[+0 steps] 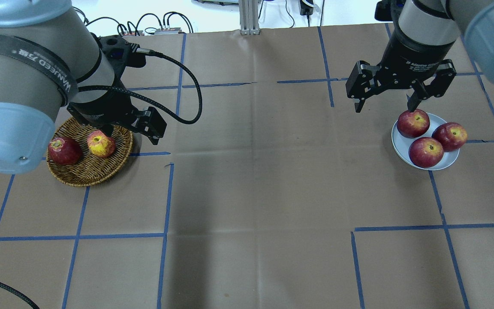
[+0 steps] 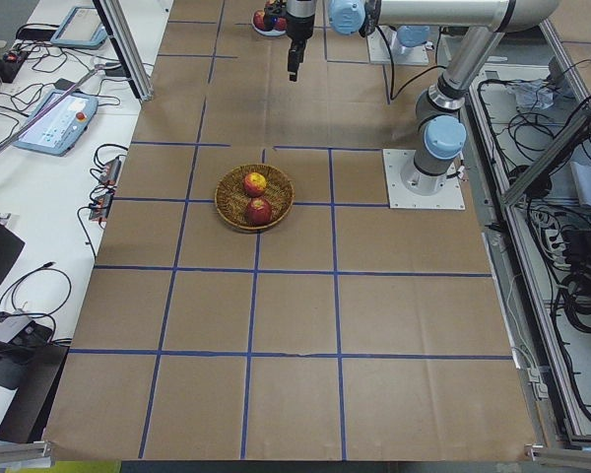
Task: Transfer apple from basket to plate
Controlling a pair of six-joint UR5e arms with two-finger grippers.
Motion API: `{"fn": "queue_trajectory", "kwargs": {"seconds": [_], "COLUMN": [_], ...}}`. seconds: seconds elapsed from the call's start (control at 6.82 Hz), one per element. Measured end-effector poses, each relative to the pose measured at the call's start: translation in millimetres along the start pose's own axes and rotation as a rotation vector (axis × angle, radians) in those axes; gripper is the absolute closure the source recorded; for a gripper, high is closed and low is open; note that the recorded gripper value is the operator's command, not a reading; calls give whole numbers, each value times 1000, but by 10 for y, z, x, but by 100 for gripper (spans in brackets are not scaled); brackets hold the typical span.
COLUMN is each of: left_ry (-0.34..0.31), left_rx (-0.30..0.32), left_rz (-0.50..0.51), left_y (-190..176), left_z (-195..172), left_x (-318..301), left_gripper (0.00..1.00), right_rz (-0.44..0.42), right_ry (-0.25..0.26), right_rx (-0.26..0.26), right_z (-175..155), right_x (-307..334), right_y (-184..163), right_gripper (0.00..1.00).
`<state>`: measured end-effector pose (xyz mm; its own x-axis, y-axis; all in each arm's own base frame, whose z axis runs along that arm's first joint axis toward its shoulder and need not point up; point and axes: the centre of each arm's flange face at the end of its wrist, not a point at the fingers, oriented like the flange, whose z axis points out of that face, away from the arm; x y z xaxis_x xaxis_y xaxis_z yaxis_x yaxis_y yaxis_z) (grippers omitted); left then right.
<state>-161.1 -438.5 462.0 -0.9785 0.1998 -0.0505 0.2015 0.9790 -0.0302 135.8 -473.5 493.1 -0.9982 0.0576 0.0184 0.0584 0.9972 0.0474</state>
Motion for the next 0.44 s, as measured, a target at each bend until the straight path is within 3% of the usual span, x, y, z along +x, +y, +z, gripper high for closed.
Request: {"fn": "queue_trajectory", "kwargs": {"seconds": [0.44], "left_ry": [-7], "left_rx": [2], "left_rz": [-1], "left_y": [-37], "left_z": [-30], "left_x": [-11], "left_gripper": [1], "right_rz": [0], "right_ry": [0], "right_rx": [0], "right_z": [0], "right_x": [-3], "right_y": [1], "right_gripper": [0]}}
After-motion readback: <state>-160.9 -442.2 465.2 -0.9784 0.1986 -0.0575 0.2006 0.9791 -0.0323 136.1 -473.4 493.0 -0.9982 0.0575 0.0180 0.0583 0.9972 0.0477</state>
